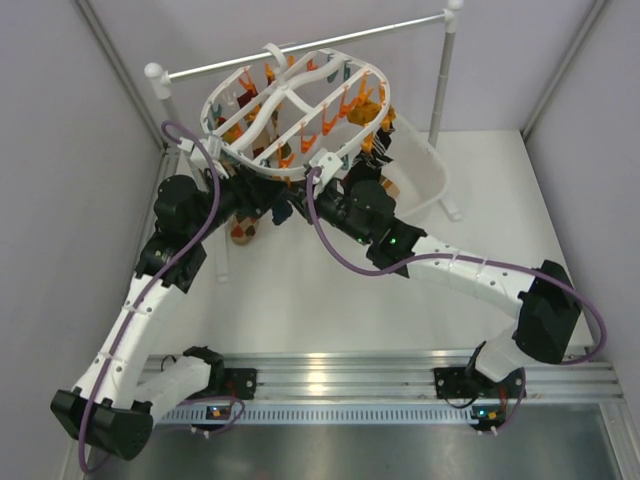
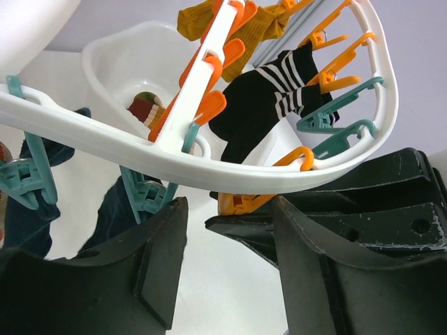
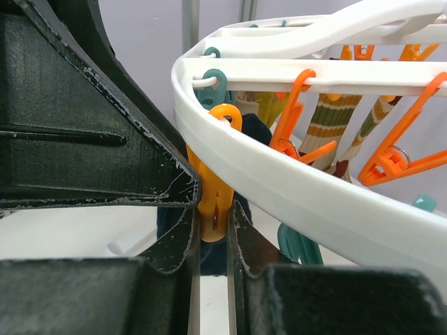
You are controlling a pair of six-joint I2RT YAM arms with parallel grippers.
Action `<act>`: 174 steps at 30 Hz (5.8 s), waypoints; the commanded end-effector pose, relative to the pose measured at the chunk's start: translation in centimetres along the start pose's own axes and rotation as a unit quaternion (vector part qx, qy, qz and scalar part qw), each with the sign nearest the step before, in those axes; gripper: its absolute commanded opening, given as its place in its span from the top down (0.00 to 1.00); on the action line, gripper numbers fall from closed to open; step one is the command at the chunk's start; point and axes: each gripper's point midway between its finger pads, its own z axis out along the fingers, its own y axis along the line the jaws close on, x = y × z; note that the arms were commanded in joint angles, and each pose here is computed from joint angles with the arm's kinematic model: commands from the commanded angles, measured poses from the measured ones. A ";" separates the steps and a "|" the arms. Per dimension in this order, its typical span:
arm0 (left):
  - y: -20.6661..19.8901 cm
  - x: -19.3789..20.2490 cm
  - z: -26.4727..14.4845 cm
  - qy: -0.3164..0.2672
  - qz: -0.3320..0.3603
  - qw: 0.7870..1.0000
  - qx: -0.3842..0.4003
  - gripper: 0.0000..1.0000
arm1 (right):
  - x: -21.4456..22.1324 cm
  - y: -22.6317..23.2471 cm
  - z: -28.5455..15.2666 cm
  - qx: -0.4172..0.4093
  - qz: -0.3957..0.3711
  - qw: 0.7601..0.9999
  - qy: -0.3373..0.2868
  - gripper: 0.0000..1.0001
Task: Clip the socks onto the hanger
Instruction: Open the clamp at the hanger, then pick up the sock from the bin.
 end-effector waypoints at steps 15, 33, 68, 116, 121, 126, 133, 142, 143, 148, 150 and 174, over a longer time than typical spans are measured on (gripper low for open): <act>0.4 -4.9 0.8 -0.117 0.030 0.993 -0.019 0.41 | -1.5 3.5 0.5 -0.047 -0.009 0.999 -0.010 1.00; 2.1 -5.4 1.4 -0.131 -0.025 0.989 -0.065 0.42 | -0.8 4.2 0.6 -0.026 -0.038 0.999 0.003 1.00; 1.7 -5.7 2.6 -0.134 -0.042 0.989 -0.045 1.00 | 0.6 3.6 -1.8 -0.056 -0.048 0.996 0.049 0.58; 3.0 -6.2 4.5 -0.124 -0.016 0.990 -0.063 1.00 | 30.0 -29.6 -8.7 0.227 0.183 0.867 0.405 0.96; 3.1 -5.8 4.4 -0.121 -0.020 0.991 -0.062 1.00 | 27.2 -26.7 -11.4 0.212 0.208 0.866 0.403 1.00; 3.0 -5.8 4.3 -0.120 -0.021 0.991 -0.062 1.00 | 24.0 -25.7 -12.7 0.200 0.193 0.880 0.385 1.00; 3.0 -5.5 4.4 -0.114 -0.022 0.991 -0.061 1.00 | 25.0 -29.1 -11.7 0.246 0.169 0.866 0.401 0.59; 3.3 -5.5 4.7 -0.114 -0.020 0.991 -0.064 1.00 | 25.2 -26.9 -8.2 0.152 0.163 0.897 0.382 0.59; 3.3 -5.4 4.7 -0.113 -0.022 0.991 -0.063 1.00 | 25.9 -26.7 -7.9 0.148 0.163 0.896 0.386 0.59; 3.6 -5.1 5.1 -0.110 -0.026 0.991 -0.066 1.00 | 28.0 -26.8 -6.9 0.152 0.157 0.888 0.405 0.62; 3.7 -5.1 5.2 -0.109 -0.028 0.991 -0.066 1.00 | 29.2 -27.0 -6.7 0.154 0.159 0.883 0.415 0.62; 4.1 -4.5 5.2 -0.099 -0.027 0.992 -0.070 1.00 | 21.6 -27.2 -10.2 0.199 0.234 0.892 0.332 1.00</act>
